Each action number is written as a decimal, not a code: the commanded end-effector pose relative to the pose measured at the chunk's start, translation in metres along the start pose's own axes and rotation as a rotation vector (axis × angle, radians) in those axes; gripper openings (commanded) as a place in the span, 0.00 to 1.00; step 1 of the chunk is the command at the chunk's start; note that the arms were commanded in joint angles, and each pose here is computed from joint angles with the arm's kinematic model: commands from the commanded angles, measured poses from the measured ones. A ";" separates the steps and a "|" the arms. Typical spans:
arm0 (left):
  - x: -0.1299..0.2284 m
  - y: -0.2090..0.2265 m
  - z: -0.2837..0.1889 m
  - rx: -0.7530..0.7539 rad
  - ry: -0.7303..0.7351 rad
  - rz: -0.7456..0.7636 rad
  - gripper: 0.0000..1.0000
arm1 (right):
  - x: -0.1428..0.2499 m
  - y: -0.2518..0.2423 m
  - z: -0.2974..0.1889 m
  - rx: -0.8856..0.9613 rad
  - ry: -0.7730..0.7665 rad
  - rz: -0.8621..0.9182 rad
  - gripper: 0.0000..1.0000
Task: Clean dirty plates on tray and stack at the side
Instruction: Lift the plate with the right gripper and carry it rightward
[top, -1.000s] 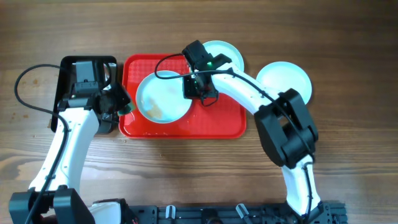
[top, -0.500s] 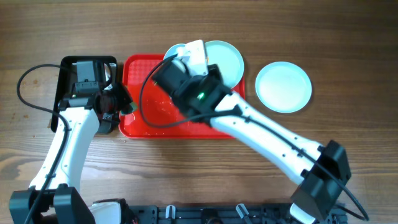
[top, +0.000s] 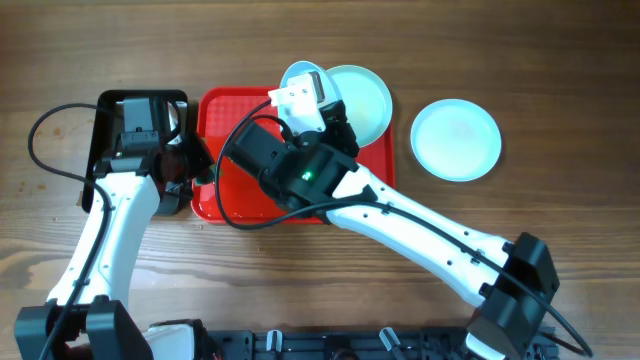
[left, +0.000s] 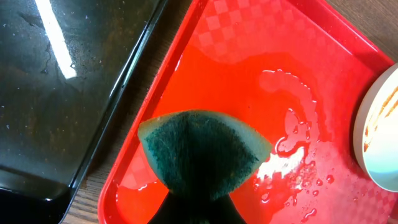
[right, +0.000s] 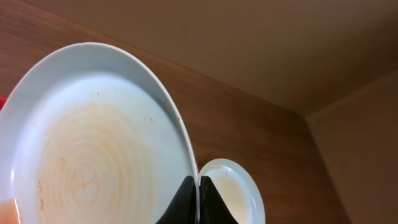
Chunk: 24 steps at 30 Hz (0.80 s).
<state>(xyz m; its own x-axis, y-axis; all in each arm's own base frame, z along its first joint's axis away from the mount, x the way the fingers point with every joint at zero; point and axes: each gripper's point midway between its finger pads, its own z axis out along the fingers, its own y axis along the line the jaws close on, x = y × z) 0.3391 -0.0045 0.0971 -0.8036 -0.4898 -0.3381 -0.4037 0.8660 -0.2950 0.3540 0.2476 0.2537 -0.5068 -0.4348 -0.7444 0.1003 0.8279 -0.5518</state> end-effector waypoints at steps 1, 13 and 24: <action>0.001 -0.001 0.002 0.010 0.013 -0.015 0.04 | -0.007 -0.011 -0.001 0.047 -0.025 0.000 0.04; 0.001 -0.001 0.002 0.010 0.012 -0.015 0.04 | -0.014 -0.022 -0.002 0.117 -0.060 -0.003 0.04; 0.001 -0.001 0.002 0.010 0.012 -0.015 0.04 | -0.016 -0.026 -0.003 0.139 -0.073 0.005 0.05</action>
<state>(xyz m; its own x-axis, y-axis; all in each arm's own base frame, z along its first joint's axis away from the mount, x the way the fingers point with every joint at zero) 0.3390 -0.0046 0.0971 -0.8038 -0.4898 -0.3376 -0.4036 0.8660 -0.2952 0.3565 0.2380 0.2716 -0.4611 -0.4623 -0.7574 0.1874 0.7835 -0.5924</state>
